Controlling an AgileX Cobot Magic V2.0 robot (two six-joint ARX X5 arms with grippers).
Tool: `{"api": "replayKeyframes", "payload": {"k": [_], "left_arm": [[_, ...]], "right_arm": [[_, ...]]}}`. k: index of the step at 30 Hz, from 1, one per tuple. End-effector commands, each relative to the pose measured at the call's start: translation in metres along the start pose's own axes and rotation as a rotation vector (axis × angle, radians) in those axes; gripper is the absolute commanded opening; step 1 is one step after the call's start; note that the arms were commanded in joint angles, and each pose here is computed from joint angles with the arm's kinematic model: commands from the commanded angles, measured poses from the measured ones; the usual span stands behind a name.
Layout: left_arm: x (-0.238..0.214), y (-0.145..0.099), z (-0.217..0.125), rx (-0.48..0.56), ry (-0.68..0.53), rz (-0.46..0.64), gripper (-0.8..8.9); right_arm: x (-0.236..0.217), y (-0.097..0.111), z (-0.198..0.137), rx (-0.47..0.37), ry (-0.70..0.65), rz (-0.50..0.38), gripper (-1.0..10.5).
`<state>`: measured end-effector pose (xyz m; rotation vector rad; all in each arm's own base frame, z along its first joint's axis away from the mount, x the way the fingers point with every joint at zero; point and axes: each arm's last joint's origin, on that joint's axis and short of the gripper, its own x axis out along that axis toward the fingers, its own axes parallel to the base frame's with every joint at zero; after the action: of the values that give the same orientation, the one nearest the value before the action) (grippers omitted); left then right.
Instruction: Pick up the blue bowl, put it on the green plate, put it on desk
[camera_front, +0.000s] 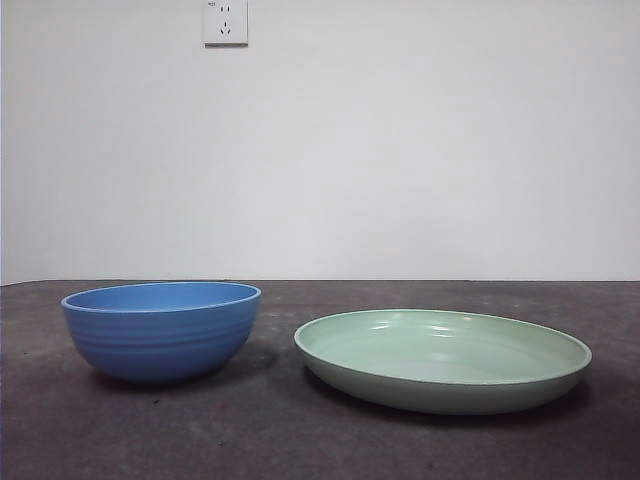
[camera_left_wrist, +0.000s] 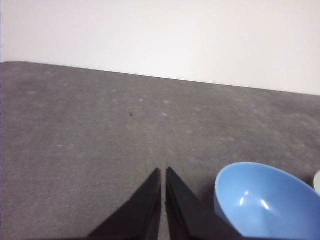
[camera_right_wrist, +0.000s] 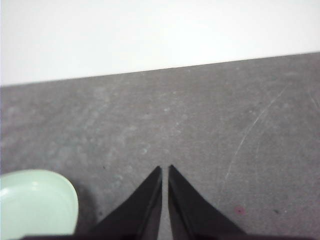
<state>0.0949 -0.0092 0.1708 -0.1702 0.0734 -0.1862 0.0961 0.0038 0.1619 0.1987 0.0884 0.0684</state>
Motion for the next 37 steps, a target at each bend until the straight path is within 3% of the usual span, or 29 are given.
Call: {"api": "replayKeyframes", "payload": {"k": [1, 5, 10, 15, 20, 24, 31, 37], "left_arm": [[-0.004, -0.004, 0.021, -0.037, -0.060, 0.001, 0.16], [-0.004, -0.008, 0.050, -0.070, -0.137, 0.005, 0.16], [0.000, -0.015, 0.094, -0.062, -0.147, 0.007, 0.16], [0.011, -0.023, 0.142, -0.067, -0.086, -0.014, 0.16], [0.032, -0.028, 0.176, -0.060, 0.027, -0.088, 0.16], [0.053, -0.033, 0.191, -0.065, 0.130, -0.172, 0.16], [0.085, -0.041, 0.201, -0.103, 0.355, -0.366, 0.18], [0.094, -0.049, 0.193, -0.109, 0.494, -0.433, 0.20]], "right_arm": [[-0.004, 0.003, 0.017, 0.083, -0.060, 0.006, 0.2], [-0.009, 0.008, 0.037, 0.136, -0.097, 0.019, 0.2], [-0.011, 0.013, 0.060, 0.156, -0.112, 0.027, 0.2], [-0.010, 0.020, 0.093, 0.152, -0.102, 0.073, 0.2], [-0.001, 0.029, 0.126, 0.154, 0.015, 0.137, 0.2], [0.010, 0.036, 0.147, 0.150, 0.147, 0.222, 0.2], [0.036, 0.054, 0.176, 0.067, 0.284, 0.402, 0.2], [0.056, 0.070, 0.180, 0.080, 0.404, 0.595, 0.2]]}}
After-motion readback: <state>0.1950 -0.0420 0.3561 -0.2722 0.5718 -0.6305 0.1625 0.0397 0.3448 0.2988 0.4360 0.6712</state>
